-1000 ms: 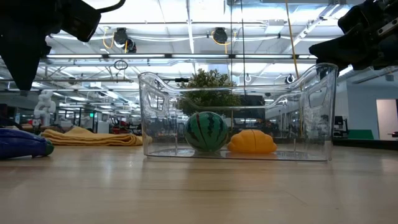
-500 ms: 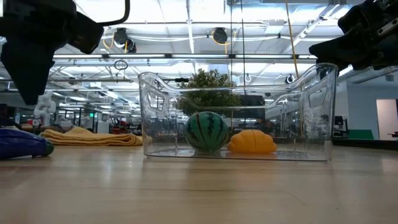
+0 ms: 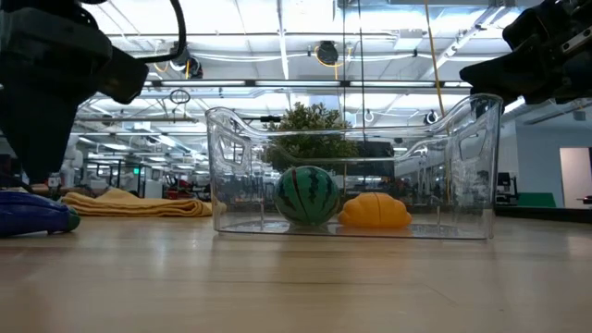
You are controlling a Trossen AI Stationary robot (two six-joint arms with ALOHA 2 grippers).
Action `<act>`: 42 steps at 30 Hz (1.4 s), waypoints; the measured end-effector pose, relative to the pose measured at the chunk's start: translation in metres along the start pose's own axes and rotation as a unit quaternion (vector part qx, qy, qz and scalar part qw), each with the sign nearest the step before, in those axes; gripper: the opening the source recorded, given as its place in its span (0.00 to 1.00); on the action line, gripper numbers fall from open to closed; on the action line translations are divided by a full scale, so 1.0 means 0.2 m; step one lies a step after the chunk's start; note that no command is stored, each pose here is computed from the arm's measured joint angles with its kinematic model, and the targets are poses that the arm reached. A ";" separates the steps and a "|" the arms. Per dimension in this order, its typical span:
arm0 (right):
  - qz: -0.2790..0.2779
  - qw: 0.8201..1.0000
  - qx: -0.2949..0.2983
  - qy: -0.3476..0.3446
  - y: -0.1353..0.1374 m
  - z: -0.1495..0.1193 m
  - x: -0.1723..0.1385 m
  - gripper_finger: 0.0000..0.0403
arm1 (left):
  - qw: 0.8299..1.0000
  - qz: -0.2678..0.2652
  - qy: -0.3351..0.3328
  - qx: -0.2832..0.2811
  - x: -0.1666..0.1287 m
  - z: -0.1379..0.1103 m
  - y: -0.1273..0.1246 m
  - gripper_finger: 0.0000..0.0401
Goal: Pick and placing Produce into tupperware
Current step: Put the eggplant into the transparent bin
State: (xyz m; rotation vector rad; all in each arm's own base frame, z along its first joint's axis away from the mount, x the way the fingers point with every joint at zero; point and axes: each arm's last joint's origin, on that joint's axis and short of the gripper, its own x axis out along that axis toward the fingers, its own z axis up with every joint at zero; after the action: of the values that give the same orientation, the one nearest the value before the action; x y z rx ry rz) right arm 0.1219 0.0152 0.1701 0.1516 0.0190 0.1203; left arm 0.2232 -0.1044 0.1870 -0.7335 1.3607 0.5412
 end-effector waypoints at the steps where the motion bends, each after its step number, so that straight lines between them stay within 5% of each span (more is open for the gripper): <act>1: 0.000 1.000 0.000 0.000 0.00 0.00 0.00 0.00 | 1.000 -0.006 -0.002 0.000 0.01 0.00 0.00 0.69; 42: 0.000 1.000 -0.002 0.000 0.00 0.00 0.00 0.00 | 0.999 -0.053 -0.003 -0.013 0.18 -0.03 0.07 0.69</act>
State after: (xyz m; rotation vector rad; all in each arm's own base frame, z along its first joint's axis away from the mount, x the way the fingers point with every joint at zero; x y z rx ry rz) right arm 0.1219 0.0152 0.1701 0.1482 0.0188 0.1196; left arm 0.2145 -0.1026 0.1485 -0.8197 1.3038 0.4771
